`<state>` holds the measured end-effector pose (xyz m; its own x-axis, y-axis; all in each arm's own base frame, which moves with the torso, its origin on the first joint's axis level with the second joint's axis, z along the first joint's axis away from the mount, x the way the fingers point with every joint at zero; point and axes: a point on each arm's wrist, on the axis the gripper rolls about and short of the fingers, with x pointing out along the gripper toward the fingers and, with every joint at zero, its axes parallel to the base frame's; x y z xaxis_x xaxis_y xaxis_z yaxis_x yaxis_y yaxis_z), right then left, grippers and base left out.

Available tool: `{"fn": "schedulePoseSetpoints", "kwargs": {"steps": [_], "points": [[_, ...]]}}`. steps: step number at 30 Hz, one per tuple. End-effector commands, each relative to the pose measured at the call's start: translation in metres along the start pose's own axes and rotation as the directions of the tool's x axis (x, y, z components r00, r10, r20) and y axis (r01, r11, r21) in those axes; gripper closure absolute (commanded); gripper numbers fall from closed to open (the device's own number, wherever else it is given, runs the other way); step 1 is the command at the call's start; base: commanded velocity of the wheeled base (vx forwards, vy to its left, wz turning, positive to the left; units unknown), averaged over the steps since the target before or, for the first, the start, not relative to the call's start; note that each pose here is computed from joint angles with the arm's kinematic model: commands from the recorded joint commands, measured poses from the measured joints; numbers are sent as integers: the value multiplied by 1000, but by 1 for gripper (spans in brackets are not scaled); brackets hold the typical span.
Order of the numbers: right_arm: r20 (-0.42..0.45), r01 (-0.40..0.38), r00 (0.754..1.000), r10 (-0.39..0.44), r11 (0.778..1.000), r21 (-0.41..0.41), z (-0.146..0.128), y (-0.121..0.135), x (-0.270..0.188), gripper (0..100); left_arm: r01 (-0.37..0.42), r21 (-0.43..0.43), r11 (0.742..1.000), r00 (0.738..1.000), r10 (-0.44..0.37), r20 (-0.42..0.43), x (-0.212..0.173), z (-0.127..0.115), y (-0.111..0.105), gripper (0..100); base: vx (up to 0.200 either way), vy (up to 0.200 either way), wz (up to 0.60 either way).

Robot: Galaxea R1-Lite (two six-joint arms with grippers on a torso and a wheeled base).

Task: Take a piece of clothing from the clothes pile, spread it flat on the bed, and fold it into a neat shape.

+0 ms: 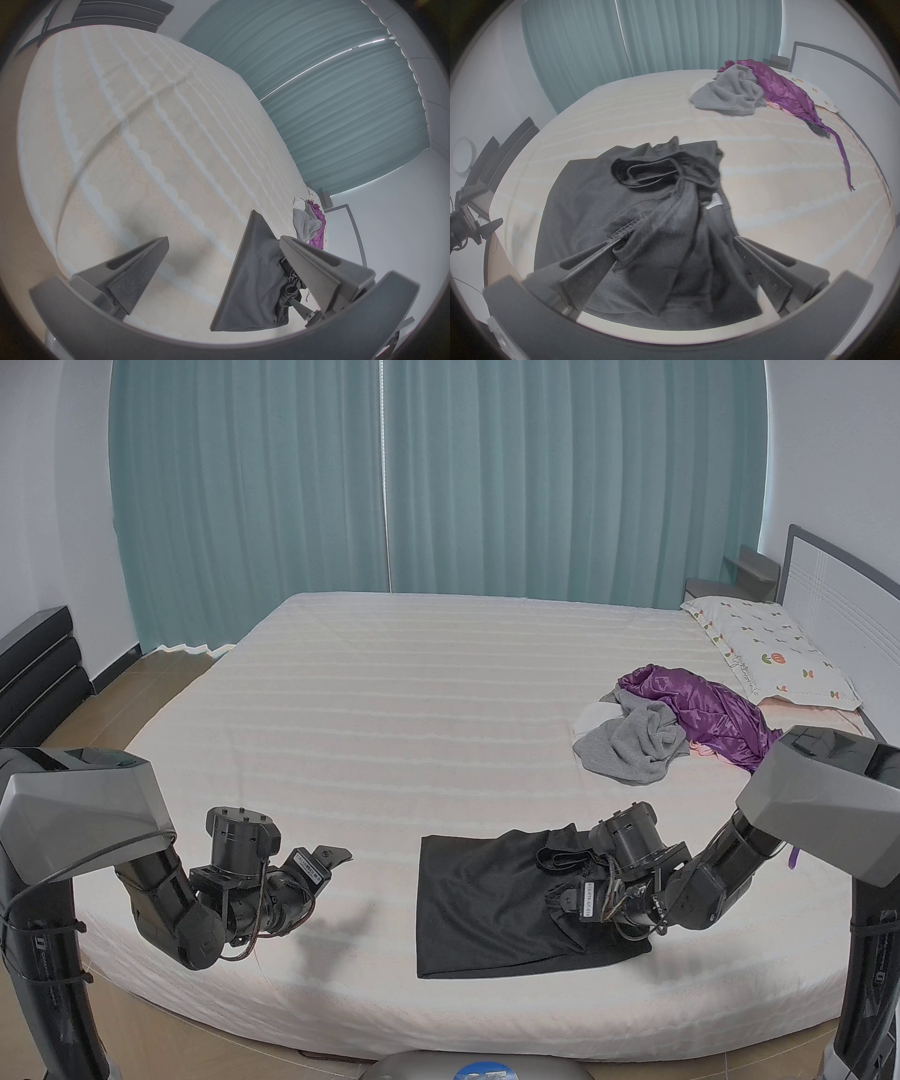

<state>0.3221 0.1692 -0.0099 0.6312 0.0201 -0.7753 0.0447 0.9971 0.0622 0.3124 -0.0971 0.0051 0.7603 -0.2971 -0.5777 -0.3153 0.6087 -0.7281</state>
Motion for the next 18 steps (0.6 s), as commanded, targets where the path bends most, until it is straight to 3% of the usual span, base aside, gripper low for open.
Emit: {"fn": "schedulePoseSetpoints", "kwargs": {"steps": [1, 5, 11, 18], "points": [[6, 27, 1000, -27, 999, 34, 6, -21, -13, 0, -3, -2, 1000, 1000, 3, 1, 0, 0, 1, 0, 0, 0, 0], [-7, 39, 999, -39, 998, 49, 4, -34, -23, 0, -3, -2, 1000, 1000, 3, 1, 0, 0, 1, 0, 0, 0, 0], [-43, 95, 995, -92, 992, 87, -5, -76, -49, 0, -3, -2, 1000, 1000, 3, 1, 0, 0, 1, 0, 0, 0, 0], [-9, -9, 1000, 11, 991, 136, 1, -87, -80, 0, -5, -2, 1000, 1000, 5, 0, 1, 0, 1, 0, 0, 0, 0]]}}
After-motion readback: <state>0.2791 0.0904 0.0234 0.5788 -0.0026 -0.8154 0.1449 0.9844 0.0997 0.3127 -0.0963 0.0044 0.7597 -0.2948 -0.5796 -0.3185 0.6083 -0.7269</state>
